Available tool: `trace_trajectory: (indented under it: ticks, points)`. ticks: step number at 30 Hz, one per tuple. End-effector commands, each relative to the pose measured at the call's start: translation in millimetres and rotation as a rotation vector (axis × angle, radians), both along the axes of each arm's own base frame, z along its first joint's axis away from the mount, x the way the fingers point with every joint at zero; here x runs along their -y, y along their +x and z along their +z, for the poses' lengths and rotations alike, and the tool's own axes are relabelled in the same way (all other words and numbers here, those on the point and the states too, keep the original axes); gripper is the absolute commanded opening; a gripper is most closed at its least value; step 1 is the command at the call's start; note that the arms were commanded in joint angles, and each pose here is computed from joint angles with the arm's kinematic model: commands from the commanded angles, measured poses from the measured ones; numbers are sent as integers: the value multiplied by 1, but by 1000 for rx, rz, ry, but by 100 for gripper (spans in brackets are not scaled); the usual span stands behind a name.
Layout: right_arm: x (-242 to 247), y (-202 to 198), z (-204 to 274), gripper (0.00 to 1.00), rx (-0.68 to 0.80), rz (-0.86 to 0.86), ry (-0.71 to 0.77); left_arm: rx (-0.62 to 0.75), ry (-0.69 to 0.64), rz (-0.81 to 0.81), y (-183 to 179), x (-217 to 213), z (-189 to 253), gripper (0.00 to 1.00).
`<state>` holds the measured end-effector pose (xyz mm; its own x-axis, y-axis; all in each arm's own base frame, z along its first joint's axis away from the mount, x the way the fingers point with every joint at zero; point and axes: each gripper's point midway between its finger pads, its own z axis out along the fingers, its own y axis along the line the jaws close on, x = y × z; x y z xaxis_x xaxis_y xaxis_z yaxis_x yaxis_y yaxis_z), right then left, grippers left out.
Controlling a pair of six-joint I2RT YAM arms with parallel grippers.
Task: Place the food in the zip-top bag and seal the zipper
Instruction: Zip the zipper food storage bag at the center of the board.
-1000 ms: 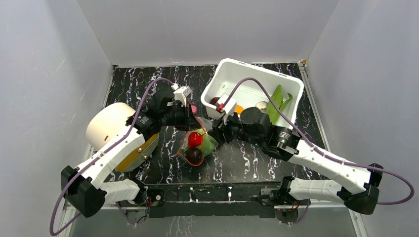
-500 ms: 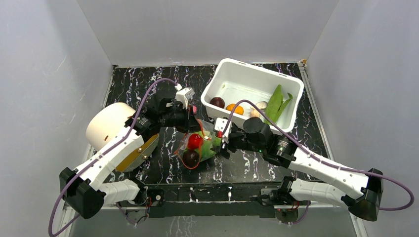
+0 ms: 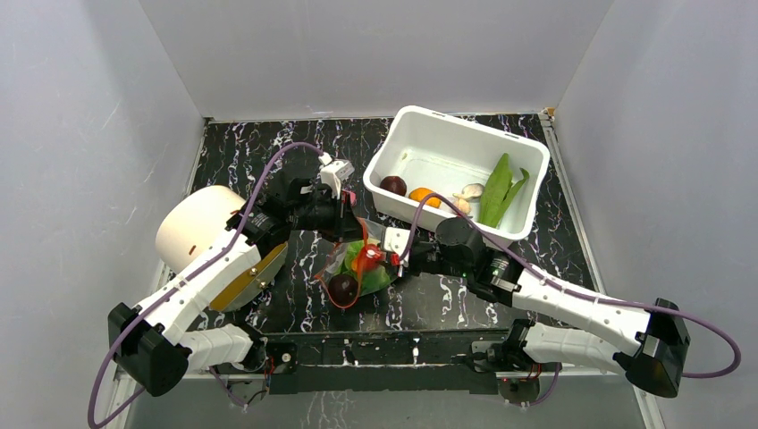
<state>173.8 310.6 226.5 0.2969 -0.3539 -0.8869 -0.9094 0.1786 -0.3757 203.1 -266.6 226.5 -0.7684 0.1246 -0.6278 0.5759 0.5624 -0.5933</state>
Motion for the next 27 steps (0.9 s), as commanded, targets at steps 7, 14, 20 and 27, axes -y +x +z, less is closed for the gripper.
trace_trajectory:
  ticks: [7,14,20,27]
  points:
    - [0,4,35,0,75,-26,158,11,39,-5,-1,-7,21,18]
    - [21,0,45,0,-62,-136,348,142,313,21,-10,-65,11,41]
    - [35,2,48,0,-125,-201,428,259,272,-104,-45,-79,5,49]
    - [35,14,47,0,-182,-256,449,217,282,-44,-52,-88,-8,55]
